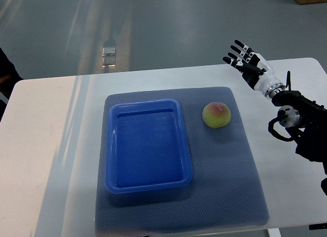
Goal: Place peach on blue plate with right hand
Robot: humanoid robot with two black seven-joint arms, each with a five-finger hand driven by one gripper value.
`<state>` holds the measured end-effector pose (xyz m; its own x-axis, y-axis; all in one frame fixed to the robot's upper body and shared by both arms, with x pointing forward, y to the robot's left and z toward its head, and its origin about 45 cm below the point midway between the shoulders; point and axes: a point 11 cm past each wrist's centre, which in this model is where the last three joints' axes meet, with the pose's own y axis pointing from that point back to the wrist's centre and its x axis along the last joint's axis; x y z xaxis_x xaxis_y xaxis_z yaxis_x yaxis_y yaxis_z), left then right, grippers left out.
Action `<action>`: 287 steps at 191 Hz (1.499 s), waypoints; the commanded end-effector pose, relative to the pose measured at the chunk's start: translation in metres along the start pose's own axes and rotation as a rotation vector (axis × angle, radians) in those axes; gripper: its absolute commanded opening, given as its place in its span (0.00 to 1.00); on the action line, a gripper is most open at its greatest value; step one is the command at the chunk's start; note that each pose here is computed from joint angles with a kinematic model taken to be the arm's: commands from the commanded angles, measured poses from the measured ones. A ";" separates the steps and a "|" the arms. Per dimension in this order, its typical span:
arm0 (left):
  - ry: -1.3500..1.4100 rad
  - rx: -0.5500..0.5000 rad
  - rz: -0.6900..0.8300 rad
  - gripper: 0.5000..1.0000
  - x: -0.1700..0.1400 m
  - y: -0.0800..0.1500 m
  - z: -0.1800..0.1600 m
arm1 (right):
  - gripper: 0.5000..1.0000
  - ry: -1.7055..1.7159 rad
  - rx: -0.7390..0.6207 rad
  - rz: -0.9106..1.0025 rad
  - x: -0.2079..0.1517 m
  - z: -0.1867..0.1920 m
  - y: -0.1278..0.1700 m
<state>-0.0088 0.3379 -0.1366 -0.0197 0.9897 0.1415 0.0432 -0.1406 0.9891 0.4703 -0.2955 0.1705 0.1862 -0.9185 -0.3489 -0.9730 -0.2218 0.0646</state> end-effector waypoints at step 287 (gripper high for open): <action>0.001 0.000 0.006 1.00 0.001 0.000 0.000 | 0.87 0.476 -0.106 -0.263 -0.008 -0.030 0.004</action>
<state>-0.0088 0.3391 -0.1365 -0.0213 0.9889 0.1470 0.0428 -0.1460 0.9884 0.4688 -0.3037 0.1899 0.4053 -0.9140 -0.0189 -0.9068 -0.4045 0.1186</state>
